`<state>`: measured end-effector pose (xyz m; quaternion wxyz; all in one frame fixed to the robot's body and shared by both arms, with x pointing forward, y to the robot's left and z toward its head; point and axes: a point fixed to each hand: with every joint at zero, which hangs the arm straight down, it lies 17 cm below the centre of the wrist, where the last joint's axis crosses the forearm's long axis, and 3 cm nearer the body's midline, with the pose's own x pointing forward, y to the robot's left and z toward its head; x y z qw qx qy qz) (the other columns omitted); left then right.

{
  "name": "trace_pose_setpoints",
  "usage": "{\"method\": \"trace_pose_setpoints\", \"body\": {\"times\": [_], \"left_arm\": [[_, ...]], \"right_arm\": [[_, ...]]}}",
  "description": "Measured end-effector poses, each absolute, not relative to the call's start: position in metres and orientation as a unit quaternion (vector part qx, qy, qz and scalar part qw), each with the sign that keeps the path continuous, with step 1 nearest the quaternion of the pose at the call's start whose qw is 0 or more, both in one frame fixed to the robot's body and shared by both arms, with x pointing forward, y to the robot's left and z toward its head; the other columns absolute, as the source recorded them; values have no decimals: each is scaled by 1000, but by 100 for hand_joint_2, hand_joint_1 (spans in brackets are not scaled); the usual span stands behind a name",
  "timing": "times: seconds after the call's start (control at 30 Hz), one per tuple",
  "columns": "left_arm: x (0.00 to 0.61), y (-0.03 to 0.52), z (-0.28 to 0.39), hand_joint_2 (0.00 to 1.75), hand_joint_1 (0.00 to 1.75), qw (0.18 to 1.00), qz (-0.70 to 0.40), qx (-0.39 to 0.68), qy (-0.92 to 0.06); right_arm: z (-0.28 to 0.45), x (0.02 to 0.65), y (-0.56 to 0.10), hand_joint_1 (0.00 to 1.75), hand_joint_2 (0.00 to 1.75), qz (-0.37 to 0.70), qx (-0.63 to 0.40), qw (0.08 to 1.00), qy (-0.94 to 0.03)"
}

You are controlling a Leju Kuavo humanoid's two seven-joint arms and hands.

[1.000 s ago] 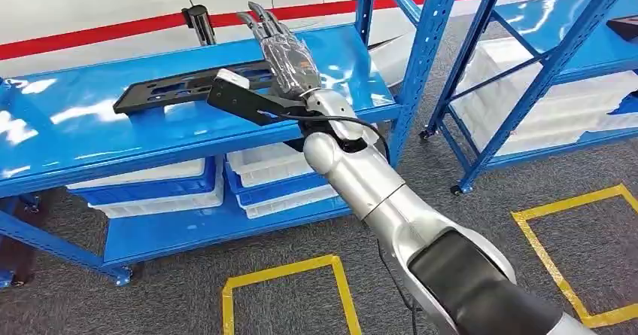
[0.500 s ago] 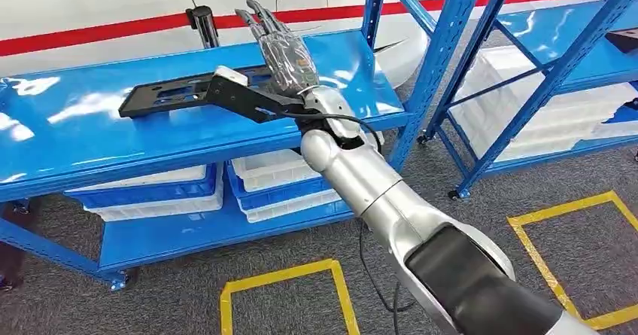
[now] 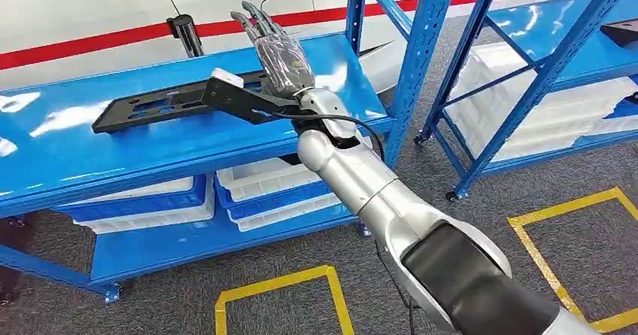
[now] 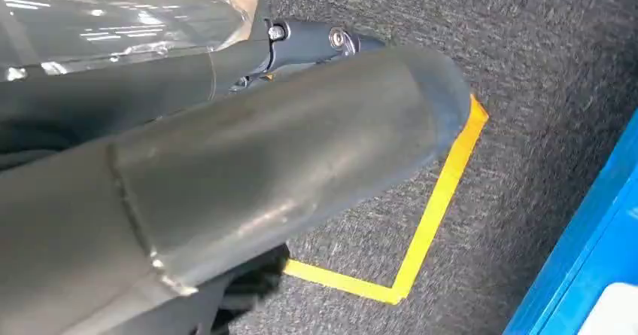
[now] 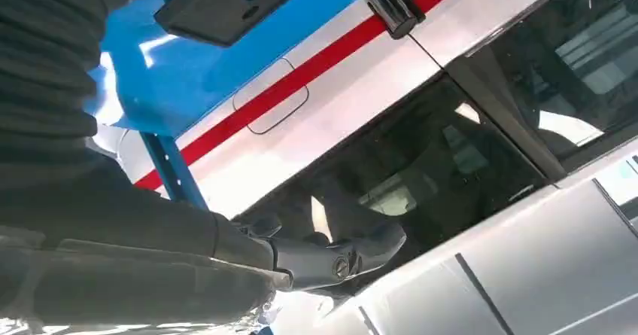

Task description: Take the parts from the cabinet and place them on the table.

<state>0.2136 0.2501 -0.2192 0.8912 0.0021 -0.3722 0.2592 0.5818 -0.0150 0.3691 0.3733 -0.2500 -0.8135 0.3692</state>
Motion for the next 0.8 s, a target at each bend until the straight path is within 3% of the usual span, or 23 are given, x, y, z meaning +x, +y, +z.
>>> {"method": "trace_pose_setpoints", "body": {"times": [0.8], "left_arm": [[215, 248, -218, 0, 0, 887, 272, 1, -373]], "right_arm": [[366, 580, -4, 0, 175, 375, -242, 372, -814]]}}
